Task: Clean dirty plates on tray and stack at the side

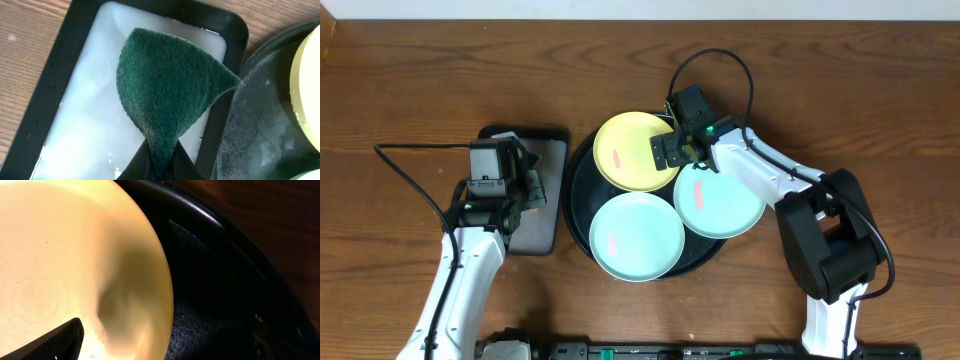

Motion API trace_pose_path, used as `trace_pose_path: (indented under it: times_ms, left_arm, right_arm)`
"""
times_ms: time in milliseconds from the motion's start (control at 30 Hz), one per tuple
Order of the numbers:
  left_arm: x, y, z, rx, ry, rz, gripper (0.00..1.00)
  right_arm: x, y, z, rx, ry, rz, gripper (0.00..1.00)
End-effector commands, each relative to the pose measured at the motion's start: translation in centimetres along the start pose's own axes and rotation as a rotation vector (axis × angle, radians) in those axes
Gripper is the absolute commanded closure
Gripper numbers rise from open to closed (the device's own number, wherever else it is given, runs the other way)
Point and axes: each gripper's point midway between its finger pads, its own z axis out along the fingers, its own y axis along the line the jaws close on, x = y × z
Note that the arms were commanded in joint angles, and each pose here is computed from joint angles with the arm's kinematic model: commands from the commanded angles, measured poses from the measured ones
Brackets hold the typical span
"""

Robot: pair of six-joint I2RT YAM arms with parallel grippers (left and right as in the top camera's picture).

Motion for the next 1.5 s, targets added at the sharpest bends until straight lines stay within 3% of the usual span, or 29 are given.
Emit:
trace_pose_path:
  times_ms: [0, 233, 333, 400, 733, 1133, 1467]
  left_arm:
    - [0.0, 0.1, 0.0, -0.004, -0.006, -0.009, 0.93]
    - [-0.1, 0.1, 0.0, -0.004, -0.008, 0.008, 0.93]
    - [-0.1, 0.1, 0.0, -0.004, -0.007, 0.010, 0.93]
    - [-0.1, 0.1, 0.0, -0.004, -0.007, 0.010, 0.93]
    - [-0.3, 0.0, 0.0, -0.002, -0.014, 0.009, 0.93]
    - [-0.4, 0.0, 0.0, -0.001, -0.019, 0.008, 0.92]
    - [-0.8, -0.1, 0.0, 0.002, -0.035, 0.007, 0.92]
  right_arm:
    - [-0.2, 0.5, -0.2, -0.004, -0.008, -0.003, 0.01]
    - [0.9, 1.1, -0.2, -0.045, 0.039, -0.015, 0.01]
    - [0.6, 1.0, -0.5, -0.046, 0.030, -0.067, 0.19]
    - [0.3, 0.7, -1.3, -0.046, 0.022, -0.063, 0.21]
    - [-1.7, 1.0, -6.7, -0.062, -0.060, -0.122, 0.18]
    - [-0.6, 1.7, -4.2, -0.091, -0.013, -0.134, 0.13]
    - [0.6, 2.0, -0.9, -0.096, 0.030, -0.139, 0.27]
